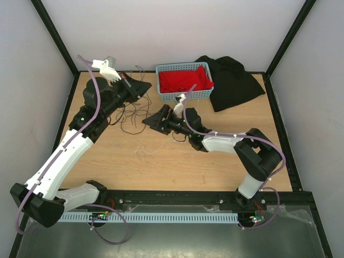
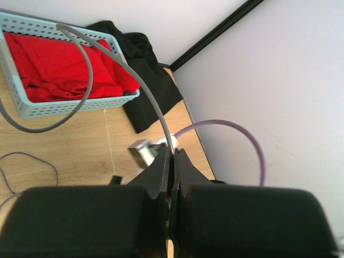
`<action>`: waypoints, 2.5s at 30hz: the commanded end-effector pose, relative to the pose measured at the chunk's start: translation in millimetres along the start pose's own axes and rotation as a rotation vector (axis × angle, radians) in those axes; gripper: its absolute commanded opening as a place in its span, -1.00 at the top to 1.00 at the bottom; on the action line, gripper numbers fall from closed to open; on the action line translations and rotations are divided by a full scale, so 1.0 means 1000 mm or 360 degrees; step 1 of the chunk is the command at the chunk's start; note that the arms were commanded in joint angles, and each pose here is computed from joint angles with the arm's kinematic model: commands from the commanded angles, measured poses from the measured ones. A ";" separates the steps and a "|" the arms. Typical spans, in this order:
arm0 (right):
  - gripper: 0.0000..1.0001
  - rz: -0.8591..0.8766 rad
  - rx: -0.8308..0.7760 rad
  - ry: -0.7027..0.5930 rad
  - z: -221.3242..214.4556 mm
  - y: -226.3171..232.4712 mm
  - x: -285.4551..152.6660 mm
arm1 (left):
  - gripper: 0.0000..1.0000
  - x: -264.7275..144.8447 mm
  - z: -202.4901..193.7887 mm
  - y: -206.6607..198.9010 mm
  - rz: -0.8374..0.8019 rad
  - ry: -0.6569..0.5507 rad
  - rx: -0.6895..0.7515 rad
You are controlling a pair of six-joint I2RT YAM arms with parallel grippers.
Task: Zip-tie the wires
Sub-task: Pick up the cable at the center of the board.
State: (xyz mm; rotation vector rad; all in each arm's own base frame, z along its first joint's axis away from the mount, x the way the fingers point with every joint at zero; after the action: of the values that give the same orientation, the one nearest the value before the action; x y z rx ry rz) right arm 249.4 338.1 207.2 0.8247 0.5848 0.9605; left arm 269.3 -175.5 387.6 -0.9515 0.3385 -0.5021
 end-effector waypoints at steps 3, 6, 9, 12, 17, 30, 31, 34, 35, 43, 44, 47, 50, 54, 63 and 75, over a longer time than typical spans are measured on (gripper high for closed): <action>-0.99 0.0228 0.0037 0.0030 -0.006 0.028 0.018 | 1.00 -0.002 0.000 -0.019 -0.0108 -0.0062 0.0029; -0.99 0.0256 0.0044 0.0036 -0.007 0.030 0.019 | 1.00 -0.003 -0.002 -0.018 -0.0102 -0.0058 0.0029; -0.99 0.0232 0.0040 0.0006 -0.007 0.028 0.015 | 1.00 -0.003 -0.003 -0.017 -0.0094 -0.0065 0.0029; -0.99 0.0204 0.0032 -0.0027 -0.006 0.026 0.013 | 1.00 -0.006 -0.003 -0.017 -0.0093 -0.0077 0.0030; -1.00 0.0186 0.0092 -0.0081 -0.006 0.023 0.010 | 1.00 -0.007 -0.004 -0.017 -0.0092 -0.0078 0.0033; -0.88 0.0257 0.0117 0.0007 -0.006 0.031 0.020 | 1.00 -0.009 -0.005 -0.019 -0.0100 -0.0088 0.0037; -0.86 0.0262 0.0130 0.0020 -0.007 0.030 0.021 | 1.00 -0.008 -0.005 -0.019 -0.0098 -0.0088 0.0037; -0.86 0.0279 0.0153 0.0036 -0.011 0.029 0.023 | 1.00 -0.008 -0.006 -0.020 -0.0099 -0.0082 0.0037; -0.86 0.0282 0.0154 0.0034 -0.011 0.029 0.024 | 1.00 -0.008 -0.006 -0.019 -0.0098 -0.0082 0.0036; -0.50 0.0286 0.0131 0.0052 -0.013 0.029 0.027 | 1.00 -0.007 -0.005 -0.020 -0.0094 -0.0099 0.0063; -0.36 0.0285 0.0132 0.0058 -0.015 0.029 0.027 | 1.00 -0.007 -0.003 -0.019 -0.0087 -0.0112 0.0081; 0.12 0.0265 0.0121 0.0067 -0.018 0.024 0.021 | 1.00 -0.014 0.004 -0.016 -0.0042 -0.0179 0.0166; 0.66 0.0248 0.0116 0.0075 -0.018 0.018 0.017 | 1.00 -0.024 0.011 -0.011 0.0021 -0.0238 0.0211; 1.00 0.0228 0.0093 0.0085 -0.013 0.012 0.010 | 1.00 -0.035 0.016 -0.003 0.0063 -0.0252 0.0205; 1.00 -0.0252 -0.0537 0.0389 0.000 -0.019 -0.014 | 1.00 -0.055 0.017 0.036 0.0375 -0.0206 0.0283; 1.00 -0.0982 -0.1449 0.0599 0.028 -0.050 -0.099 | 1.00 -0.083 -0.051 0.143 0.0851 -0.0077 0.0067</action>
State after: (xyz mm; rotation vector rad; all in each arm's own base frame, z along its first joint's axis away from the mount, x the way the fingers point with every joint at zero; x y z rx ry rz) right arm 256.2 260.0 199.6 -0.0984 0.5628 0.7466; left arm 219.6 -103.0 274.5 -0.7403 0.4711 -0.0939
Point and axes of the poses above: each gripper's point midway between its finger pads, its own x axis out along the fingers, its own y axis along the line the jaws close on, z = x × y, the point moved 7 cm from there along -x, back along the fingers, and after that the axes turned 14 degrees about -x, right-handed, at the moved point
